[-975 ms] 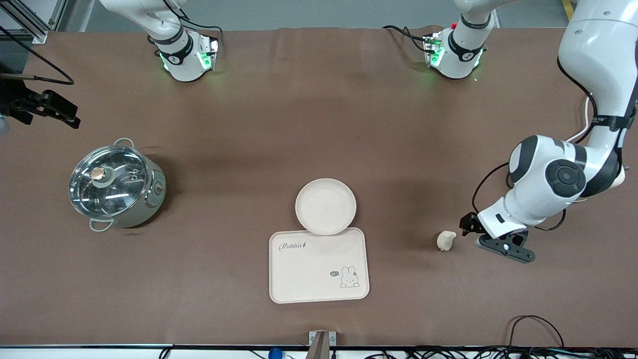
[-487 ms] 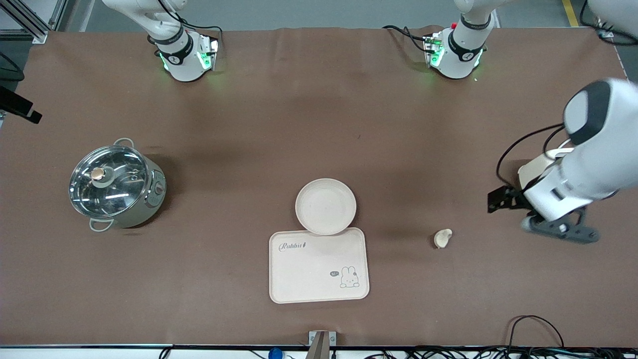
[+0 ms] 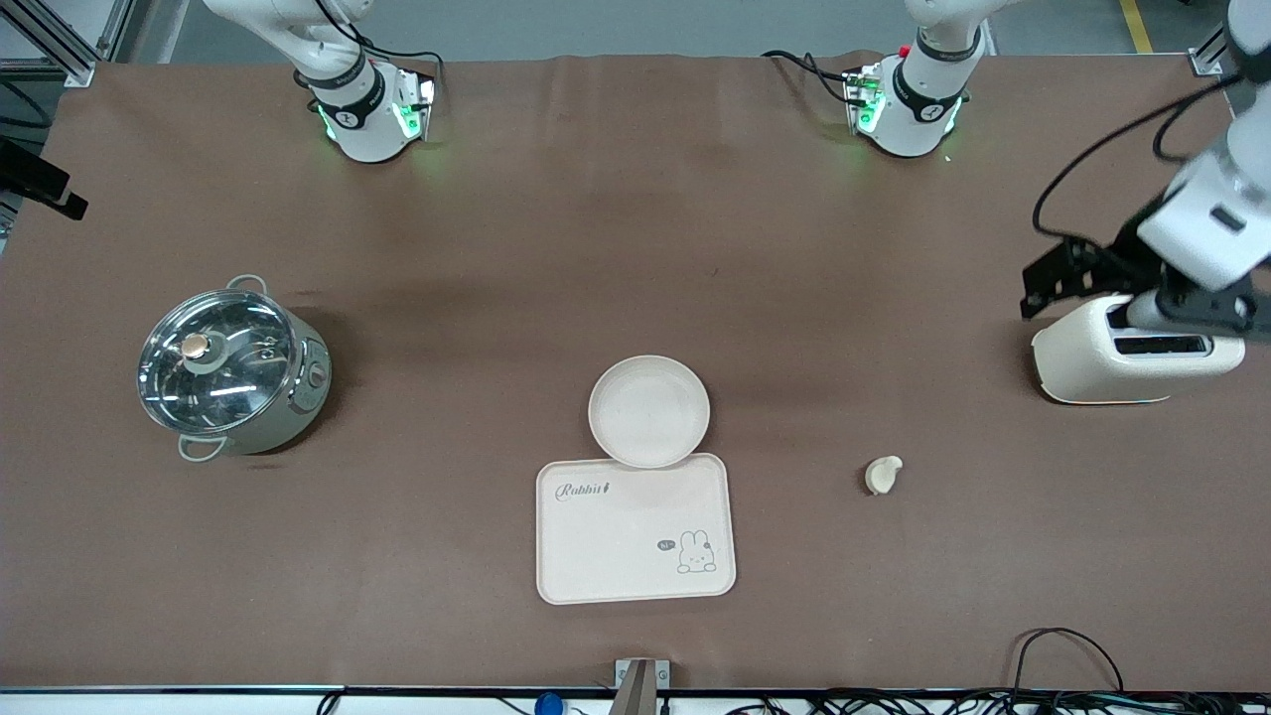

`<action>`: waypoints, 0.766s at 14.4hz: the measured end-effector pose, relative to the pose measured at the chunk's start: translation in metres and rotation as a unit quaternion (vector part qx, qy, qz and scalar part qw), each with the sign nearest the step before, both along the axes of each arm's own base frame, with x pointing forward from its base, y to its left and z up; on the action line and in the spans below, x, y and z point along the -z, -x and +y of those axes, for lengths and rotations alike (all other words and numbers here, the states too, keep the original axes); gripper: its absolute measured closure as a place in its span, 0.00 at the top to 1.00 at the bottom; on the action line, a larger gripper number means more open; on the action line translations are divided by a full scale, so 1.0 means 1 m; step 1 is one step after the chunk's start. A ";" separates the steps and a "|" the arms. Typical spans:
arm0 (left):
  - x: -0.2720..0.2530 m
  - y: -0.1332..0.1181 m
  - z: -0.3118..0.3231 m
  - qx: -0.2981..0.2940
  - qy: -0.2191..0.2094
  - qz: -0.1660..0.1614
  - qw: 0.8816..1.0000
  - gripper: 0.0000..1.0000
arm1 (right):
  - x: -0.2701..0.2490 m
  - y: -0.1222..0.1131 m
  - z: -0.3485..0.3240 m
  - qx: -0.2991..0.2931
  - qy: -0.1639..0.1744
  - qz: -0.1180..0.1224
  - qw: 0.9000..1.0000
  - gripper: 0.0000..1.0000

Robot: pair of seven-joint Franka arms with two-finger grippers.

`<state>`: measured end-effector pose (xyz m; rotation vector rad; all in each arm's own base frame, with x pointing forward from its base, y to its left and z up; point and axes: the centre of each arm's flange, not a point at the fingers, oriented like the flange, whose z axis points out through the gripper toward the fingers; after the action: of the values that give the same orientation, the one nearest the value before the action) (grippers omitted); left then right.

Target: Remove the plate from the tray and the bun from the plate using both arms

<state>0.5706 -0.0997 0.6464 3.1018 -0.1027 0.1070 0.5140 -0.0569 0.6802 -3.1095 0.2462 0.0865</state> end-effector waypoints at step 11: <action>0.004 0.064 0.019 -0.040 -0.013 -0.006 0.999 1.00 | 0.030 -0.031 0.032 -0.035 0.024 -0.001 0.999 1.00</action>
<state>0.5066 -0.0809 0.6425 3.1315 0.0187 0.1277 0.5446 -0.0252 0.6501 -3.1650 0.1428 0.0789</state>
